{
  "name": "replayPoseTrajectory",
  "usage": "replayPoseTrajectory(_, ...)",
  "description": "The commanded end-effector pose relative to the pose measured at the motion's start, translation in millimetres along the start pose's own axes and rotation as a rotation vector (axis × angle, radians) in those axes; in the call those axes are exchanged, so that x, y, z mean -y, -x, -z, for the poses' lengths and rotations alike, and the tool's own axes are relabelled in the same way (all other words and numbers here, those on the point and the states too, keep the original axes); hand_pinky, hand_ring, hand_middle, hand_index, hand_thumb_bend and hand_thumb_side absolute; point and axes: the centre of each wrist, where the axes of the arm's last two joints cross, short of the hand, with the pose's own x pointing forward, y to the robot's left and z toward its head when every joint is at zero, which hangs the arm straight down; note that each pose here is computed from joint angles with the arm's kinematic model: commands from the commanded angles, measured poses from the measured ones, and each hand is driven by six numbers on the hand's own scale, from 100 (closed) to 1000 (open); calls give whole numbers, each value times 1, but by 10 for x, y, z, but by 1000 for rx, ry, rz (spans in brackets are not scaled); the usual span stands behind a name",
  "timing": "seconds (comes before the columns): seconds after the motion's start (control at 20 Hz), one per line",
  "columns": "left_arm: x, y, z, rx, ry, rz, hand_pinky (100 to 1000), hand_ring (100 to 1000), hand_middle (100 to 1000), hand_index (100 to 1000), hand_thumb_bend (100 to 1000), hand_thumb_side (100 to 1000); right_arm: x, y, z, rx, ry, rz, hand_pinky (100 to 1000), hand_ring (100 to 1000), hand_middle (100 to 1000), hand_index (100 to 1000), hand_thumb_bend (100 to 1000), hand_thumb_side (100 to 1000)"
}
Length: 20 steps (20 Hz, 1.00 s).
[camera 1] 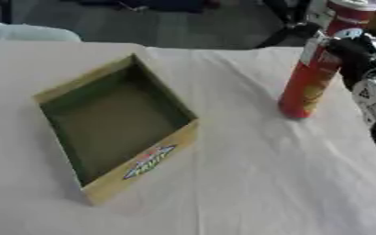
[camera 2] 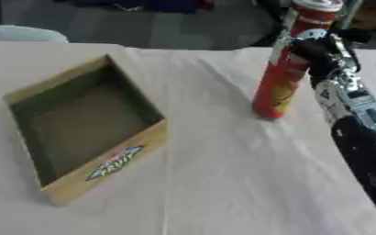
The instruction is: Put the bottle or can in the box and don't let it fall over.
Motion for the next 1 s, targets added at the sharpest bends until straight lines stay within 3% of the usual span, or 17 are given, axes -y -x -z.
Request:
replayPoseTrajectory(0.05,-45,-126,40,44,-8,1,785,1000,929,823,187,216,51,-220,55,86,26,-36,850,451,462,553,474,100)
replayPoseTrajectory(0.3,-53,-128,38,44,-11,-1,785,1000,928,821,181,219,37,-252,32,137,18,-44,827,358,370,432,422,100)
replayPoseTrajectory(0.65,-68,-130,35,44,-13,4,786,1000,926,820,172,217,-48,-411,-29,188,-48,-26,825,340,353,411,346,100)
replayPoseTrajectory(1.0,-95,-110,25,37,-16,16,787,1000,925,819,161,216,-317,-701,-122,220,-181,3,824,334,346,400,304,100)
